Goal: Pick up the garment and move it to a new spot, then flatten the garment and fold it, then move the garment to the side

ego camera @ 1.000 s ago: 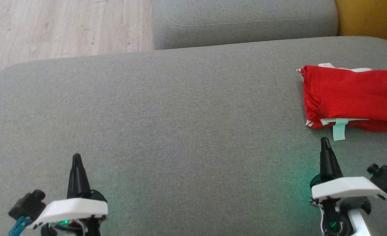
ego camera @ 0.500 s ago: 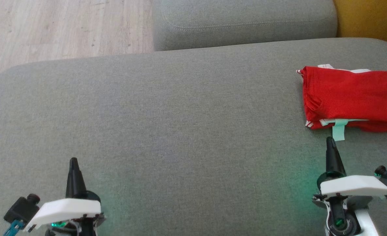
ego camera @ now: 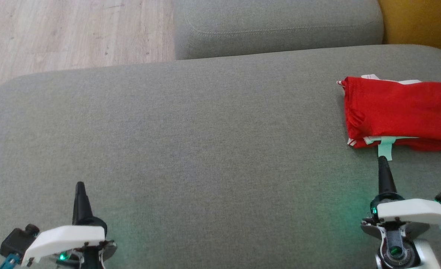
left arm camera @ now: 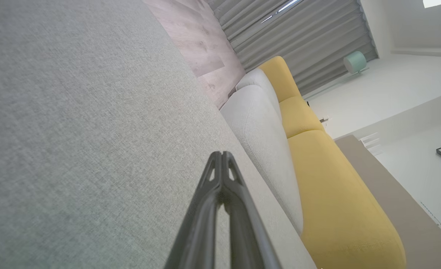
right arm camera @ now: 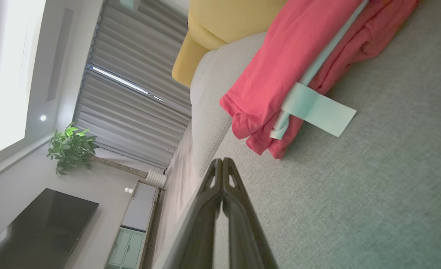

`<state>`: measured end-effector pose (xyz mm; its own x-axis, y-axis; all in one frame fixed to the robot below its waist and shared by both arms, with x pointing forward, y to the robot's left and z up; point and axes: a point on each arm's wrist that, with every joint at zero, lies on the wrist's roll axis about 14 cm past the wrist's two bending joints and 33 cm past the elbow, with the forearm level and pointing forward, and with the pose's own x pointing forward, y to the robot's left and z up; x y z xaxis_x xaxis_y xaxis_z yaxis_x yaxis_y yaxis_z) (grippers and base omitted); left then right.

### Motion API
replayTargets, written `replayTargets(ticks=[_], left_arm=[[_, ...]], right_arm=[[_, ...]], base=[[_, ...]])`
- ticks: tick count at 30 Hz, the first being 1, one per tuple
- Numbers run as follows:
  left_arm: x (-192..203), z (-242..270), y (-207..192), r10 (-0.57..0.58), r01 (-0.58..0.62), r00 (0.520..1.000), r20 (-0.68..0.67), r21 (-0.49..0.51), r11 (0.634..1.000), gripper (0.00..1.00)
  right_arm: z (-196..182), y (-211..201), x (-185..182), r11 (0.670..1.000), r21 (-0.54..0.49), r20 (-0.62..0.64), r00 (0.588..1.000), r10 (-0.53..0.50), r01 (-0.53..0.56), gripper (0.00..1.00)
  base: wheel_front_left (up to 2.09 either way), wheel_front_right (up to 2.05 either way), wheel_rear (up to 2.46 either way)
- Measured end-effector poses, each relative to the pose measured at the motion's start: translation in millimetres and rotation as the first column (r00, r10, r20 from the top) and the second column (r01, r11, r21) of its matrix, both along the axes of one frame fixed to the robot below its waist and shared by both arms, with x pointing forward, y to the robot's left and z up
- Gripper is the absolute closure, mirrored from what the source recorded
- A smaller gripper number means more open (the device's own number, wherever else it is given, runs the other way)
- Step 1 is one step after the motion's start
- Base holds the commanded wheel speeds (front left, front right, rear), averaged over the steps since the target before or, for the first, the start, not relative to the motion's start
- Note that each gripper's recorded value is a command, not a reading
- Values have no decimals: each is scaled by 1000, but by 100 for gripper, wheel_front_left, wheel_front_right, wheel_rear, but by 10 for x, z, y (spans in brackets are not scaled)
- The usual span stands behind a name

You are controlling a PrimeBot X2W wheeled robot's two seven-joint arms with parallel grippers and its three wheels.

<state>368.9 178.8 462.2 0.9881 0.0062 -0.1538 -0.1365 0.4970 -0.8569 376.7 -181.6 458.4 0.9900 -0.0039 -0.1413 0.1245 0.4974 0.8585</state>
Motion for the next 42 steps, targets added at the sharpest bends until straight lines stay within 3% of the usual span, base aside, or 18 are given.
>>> replayTargets(ticks=[21, 42], left_arm=[[21, 41, 39, 19, -17, 1000, 7, -213, 977, 100], [37, 98, 82, 40, -26, 999, 25, -427, 904, 100]], right_arm=[[77, -90, 6, 976, 214, 11, 999, -42, 38, 100], [181, -194, 7, 900, 431, 34, 996, -85, 62, 100]], base=[[0, 0, 0], [0, 0, 0]])
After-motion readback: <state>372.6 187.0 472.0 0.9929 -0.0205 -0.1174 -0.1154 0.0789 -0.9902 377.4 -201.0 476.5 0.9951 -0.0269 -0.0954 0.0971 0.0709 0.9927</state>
